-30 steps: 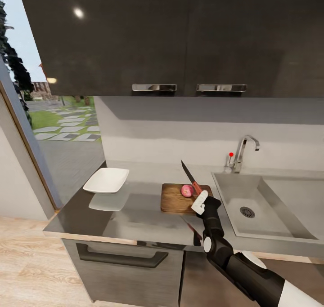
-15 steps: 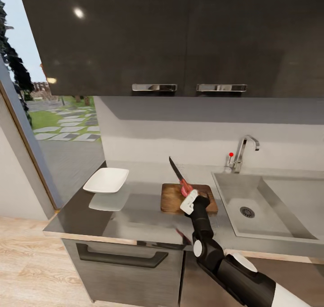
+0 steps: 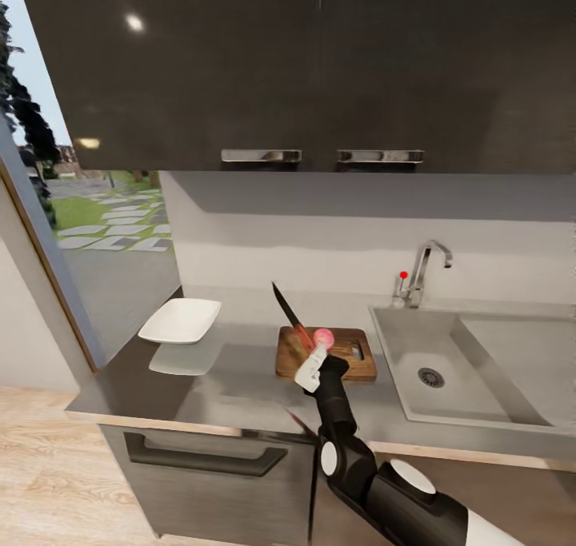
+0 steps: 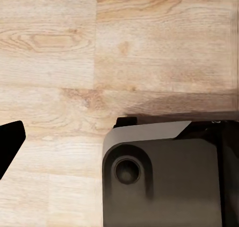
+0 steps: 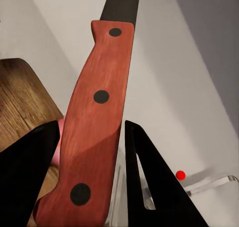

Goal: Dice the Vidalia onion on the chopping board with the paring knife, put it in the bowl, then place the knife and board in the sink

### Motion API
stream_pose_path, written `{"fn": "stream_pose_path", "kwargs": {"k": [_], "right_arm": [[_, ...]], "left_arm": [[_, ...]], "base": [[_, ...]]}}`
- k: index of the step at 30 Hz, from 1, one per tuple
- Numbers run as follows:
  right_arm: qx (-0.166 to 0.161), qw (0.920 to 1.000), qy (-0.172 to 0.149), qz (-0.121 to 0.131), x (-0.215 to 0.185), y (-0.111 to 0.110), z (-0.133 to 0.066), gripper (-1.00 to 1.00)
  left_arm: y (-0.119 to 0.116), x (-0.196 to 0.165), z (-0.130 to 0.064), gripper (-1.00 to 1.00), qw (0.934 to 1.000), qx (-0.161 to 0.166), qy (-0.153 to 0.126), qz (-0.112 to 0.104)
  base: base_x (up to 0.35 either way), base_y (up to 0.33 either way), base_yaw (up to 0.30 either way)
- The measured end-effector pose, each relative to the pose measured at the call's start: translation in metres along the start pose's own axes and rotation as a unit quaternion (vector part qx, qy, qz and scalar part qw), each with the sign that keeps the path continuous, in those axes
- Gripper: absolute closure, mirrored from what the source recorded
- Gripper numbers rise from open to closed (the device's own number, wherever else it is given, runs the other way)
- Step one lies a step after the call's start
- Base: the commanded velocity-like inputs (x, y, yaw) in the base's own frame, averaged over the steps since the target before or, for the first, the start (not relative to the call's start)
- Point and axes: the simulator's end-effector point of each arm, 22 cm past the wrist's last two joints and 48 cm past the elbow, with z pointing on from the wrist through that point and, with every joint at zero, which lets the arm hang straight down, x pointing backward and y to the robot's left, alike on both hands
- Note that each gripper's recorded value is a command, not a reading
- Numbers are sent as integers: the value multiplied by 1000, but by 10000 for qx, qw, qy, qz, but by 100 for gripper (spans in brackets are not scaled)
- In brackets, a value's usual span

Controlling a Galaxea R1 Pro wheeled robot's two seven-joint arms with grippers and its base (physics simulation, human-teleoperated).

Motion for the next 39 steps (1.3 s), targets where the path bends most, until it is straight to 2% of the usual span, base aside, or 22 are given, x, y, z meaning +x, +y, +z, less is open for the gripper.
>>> {"fn": "stream_pose_path", "kwargs": {"k": [8,13,18,21,24,28,34,39], "right_arm": [[-130,9997,-155,-96,-10,14,-8,100],[-136,9997,-174,-99,-12,15,-8,100],[97,9997,-200,-80,-15,4,-9,100],[295,9990,-333,68,-28,-12,-13,100],[352,9987,-356,117,-30,-18,-13,100],[412,9985,-333,100,-27,-23,-13,100],[698,9974,-192,37,-10,-41,-9,100],[784,9969,-116,-37,0,-46,-8,100]], "left_arm": [[0,0,0,-100,10000,0,0,0],[1,0,0,-100,10000,-3,0,1],[2,0,0,-100,10000,-11,0,4],[1,0,0,-100,10000,-7,-5,2],[1,0,0,-100,10000,-6,-7,1],[1,0,0,-100,10000,-5,-7,0],[1,0,0,-100,10000,-5,-8,0],[1,0,0,-100,10000,-2,-8,0]], "base": [[0,-231,0],[0,-161,0],[0,-20,0],[0,-2,0],[0,0,0],[0,0,0],[0,0,0],[0,0,0]]}}
